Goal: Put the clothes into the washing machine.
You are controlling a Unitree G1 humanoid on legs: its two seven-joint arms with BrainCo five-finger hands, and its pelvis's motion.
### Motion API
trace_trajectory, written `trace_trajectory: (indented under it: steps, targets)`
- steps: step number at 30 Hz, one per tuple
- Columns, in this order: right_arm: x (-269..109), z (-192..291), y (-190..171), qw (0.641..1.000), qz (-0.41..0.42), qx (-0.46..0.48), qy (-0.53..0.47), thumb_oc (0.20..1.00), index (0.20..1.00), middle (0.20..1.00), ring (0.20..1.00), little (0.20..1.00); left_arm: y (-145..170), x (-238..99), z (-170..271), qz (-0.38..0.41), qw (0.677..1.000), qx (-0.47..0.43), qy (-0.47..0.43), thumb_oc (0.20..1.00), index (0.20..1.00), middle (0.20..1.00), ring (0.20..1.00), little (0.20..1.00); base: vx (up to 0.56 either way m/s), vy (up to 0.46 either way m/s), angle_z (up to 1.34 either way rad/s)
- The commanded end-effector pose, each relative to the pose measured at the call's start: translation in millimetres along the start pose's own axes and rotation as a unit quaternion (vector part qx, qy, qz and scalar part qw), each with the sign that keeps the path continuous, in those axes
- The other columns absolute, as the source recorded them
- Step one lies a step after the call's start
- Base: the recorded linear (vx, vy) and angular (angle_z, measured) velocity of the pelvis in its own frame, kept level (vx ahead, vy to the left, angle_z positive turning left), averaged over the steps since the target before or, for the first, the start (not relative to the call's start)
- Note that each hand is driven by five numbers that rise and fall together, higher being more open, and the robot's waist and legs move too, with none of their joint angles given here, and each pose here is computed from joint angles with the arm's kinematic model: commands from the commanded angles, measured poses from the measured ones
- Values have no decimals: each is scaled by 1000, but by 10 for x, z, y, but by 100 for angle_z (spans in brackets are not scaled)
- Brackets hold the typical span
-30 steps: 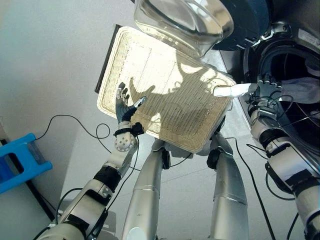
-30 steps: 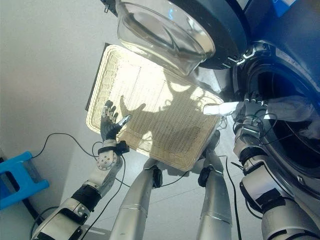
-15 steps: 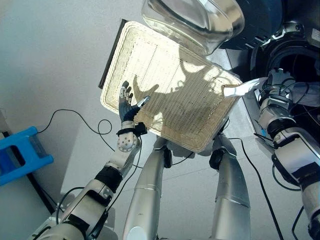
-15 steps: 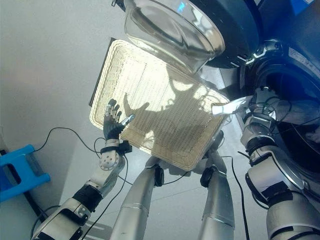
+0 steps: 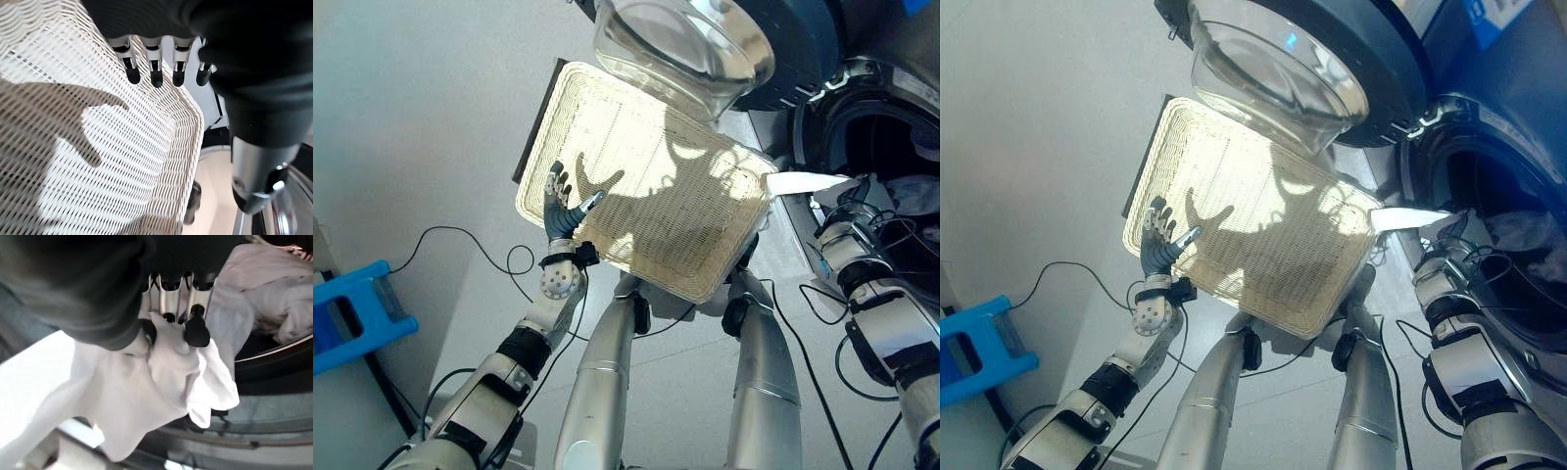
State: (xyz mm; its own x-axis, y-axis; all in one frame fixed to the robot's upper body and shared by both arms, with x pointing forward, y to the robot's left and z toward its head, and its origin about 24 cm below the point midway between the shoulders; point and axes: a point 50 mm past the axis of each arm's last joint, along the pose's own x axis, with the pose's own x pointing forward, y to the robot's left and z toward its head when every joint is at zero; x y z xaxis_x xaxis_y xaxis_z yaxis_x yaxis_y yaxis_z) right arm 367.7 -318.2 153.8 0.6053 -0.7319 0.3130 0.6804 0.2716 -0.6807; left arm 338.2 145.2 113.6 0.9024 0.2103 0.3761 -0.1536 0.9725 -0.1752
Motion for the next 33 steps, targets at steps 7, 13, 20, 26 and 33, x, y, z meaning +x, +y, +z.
trace_trajectory:
  steps: [7,13,20,26,33]
  targets:
    - [13,-325,-119,912,-54,369,171,200,200,200,200,200,137,-56,4,39,999,-34,-14,1000,1000,1000,1000,1000,23,27,-11]
    - [38,-447,-90,761,-18,603,238,200,200,200,200,200,157,-37,3,36,999,-24,-9,1000,1000,1000,1000,1000,25,3,-6]
    - [120,-339,-110,578,18,784,228,200,200,200,200,200,216,4,8,37,999,-12,4,1000,1000,1000,1000,1000,12,-20,-2]
    - [229,-112,-259,473,-17,858,198,200,200,200,200,200,225,15,6,38,999,-5,10,1000,1000,1000,1000,1000,2,-5,0]
    - [305,107,-520,377,-85,913,127,200,200,200,200,200,229,-14,-4,39,999,-7,15,1000,1000,1000,1000,1000,0,0,0]
